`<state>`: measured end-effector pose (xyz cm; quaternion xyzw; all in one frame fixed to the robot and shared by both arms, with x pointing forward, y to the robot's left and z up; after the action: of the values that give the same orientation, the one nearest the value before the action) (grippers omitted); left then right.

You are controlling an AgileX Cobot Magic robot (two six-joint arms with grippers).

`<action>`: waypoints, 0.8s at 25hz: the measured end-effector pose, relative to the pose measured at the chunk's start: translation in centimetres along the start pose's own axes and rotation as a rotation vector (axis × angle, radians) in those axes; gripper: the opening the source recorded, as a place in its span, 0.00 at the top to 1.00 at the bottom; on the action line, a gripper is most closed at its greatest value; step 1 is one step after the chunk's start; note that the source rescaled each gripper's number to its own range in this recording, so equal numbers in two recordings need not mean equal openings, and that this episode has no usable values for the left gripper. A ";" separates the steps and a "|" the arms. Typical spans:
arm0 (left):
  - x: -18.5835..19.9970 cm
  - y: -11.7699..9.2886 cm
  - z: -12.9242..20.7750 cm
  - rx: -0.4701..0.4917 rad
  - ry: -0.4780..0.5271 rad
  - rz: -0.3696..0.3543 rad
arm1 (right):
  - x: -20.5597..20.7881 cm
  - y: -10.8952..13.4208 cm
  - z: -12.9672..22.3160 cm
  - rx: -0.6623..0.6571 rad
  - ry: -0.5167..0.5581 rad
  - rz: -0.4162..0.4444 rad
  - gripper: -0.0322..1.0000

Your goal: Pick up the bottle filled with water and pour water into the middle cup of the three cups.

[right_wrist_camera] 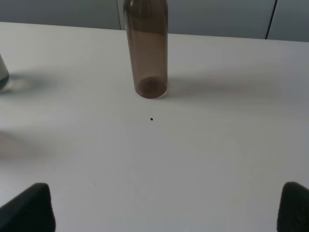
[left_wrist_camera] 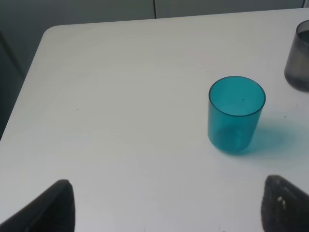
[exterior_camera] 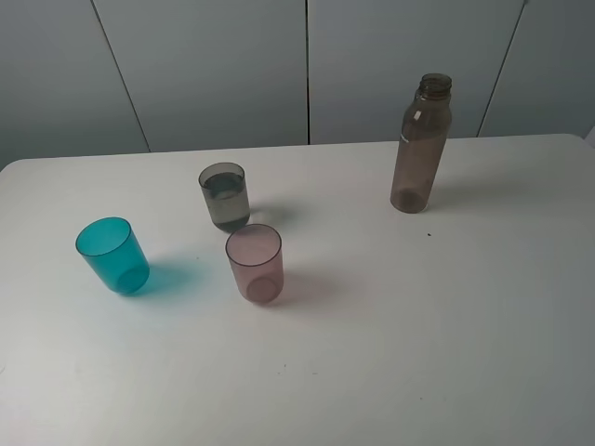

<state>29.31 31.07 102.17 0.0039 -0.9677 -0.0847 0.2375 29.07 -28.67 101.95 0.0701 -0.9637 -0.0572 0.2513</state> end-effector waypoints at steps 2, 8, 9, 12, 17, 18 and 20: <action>0.0 0.0 0.0 0.000 0.000 0.000 | 0.0 -0.2 0.0 -0.014 -0.004 0.025 0.00; 0.0 0.0 0.0 0.000 0.000 0.000 | 0.0 -0.8 -0.1 -0.072 -0.022 0.130 0.00; 0.0 0.0 0.0 0.000 0.000 0.000 | 0.0 -0.8 -0.1 -0.074 -0.023 0.135 0.00; 0.0 0.0 0.0 0.000 0.000 0.000 | 0.0 -0.8 -0.1 -0.074 -0.023 0.135 0.00; 0.0 0.0 0.0 0.000 0.000 0.000 | 0.0 -0.8 -0.1 -0.074 -0.023 0.135 0.00; 0.0 0.0 0.0 0.000 0.000 0.000 | 0.0 -0.8 -0.1 -0.074 -0.023 0.135 0.00; 0.0 0.0 0.0 0.000 0.000 0.000 | 0.0 -0.8 -0.1 -0.074 -0.023 0.135 0.00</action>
<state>29.31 31.07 102.17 0.0039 -0.9677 -0.0847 0.2375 29.22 -29.49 101.95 -0.0050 -0.9662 -0.0766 0.2461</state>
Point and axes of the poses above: a point on each arm's last joint axis where the gripper is mounted, x pointing back along that axis away from the gripper, y along the wrist's bending axis when the last joint is at zero, z = x × y, the point moved 7 cm from there along -x, pointing out along that axis toward the gripper, and after that the axes turned 8 degrees about -x, right-handed, at the moved point
